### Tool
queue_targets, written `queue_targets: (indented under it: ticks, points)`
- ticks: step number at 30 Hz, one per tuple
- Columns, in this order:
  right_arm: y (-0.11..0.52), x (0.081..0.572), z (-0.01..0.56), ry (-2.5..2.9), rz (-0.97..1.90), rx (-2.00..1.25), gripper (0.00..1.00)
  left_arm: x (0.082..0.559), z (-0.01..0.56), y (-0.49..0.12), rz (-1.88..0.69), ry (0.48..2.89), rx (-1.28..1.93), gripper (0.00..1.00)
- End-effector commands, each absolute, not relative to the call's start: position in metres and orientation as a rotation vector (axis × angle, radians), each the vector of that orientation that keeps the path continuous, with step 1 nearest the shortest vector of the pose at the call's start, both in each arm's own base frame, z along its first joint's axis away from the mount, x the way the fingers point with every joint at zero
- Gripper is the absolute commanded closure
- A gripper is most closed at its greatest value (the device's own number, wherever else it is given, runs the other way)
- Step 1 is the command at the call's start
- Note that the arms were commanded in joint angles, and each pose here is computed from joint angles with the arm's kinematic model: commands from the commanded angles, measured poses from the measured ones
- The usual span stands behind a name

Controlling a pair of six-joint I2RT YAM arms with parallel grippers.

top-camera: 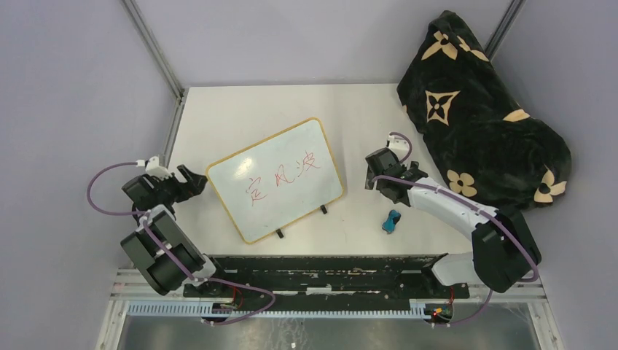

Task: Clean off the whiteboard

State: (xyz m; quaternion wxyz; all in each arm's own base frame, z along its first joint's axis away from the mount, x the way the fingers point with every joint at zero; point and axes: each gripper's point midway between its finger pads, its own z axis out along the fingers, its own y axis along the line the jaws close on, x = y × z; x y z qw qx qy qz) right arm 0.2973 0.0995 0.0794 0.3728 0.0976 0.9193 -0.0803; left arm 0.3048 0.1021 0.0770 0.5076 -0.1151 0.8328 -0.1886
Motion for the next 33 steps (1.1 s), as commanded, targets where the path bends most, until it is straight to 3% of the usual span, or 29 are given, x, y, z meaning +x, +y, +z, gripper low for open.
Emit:
queue_targets:
  ticks: [1,9,12,18,24,33]
  points:
    - [0.102,0.307,0.104,2.256,-0.132,0.295,0.0,0.316,0.108,0.114,-0.372,1.883,-0.31,0.01]
    - [0.106,0.294,0.129,2.206,0.007,0.292,0.0,0.324,0.105,0.122,-0.459,1.911,-0.478,0.02]
    - [0.097,0.282,0.13,2.256,-0.043,0.306,0.03,0.325,0.101,0.111,-0.53,1.936,-0.38,0.18]
    - [0.081,0.235,0.099,2.466,-0.167,0.472,0.13,0.316,0.122,0.117,-0.353,1.922,-0.245,0.19]
    - [0.073,0.201,0.069,2.456,-0.109,0.717,0.22,0.305,0.151,0.131,-0.145,1.873,-0.234,0.19]
    - [0.082,0.201,0.064,2.432,-0.144,0.707,0.26,0.304,0.155,0.123,-0.196,1.885,-0.229,0.23]
